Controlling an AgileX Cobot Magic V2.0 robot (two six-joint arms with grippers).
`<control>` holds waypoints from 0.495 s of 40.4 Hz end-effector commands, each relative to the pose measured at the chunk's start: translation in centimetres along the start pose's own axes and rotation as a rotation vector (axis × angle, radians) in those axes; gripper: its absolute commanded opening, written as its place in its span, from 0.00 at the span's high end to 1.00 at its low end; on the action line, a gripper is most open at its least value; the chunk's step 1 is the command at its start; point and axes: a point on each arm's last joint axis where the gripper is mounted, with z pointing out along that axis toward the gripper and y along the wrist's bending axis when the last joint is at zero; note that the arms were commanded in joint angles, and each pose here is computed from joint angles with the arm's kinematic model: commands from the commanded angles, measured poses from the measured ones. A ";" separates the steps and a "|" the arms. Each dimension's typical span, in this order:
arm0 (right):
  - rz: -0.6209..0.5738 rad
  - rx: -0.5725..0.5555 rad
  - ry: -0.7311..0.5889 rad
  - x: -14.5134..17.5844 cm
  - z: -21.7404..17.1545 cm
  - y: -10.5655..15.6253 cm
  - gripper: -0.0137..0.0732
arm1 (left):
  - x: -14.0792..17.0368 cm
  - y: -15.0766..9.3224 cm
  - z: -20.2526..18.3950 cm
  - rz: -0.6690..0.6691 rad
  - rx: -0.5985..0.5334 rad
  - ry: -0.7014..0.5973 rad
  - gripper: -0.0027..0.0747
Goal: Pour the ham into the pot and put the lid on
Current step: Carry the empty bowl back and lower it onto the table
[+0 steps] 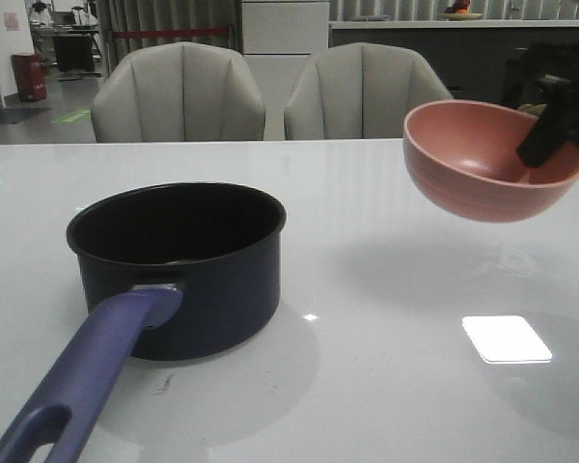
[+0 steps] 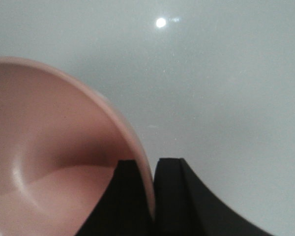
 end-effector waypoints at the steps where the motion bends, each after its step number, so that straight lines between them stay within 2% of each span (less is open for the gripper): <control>1: 0.022 0.000 -0.041 -1.0 -0.1 -0.3 0.68 | -1.5 -0.1 -0.6 -0.004 0.014 -0.117 0.47; 10: 0.054 -0.001 0.029 -0.1 2.8 -1.4 0.61 | -1.5 -0.1 -0.6 -0.004 0.014 -0.117 0.47; 20: 0.064 -0.001 0.070 0.4 4.2 -1.9 0.53 | -1.5 -0.1 -0.6 -0.004 0.014 -0.117 0.47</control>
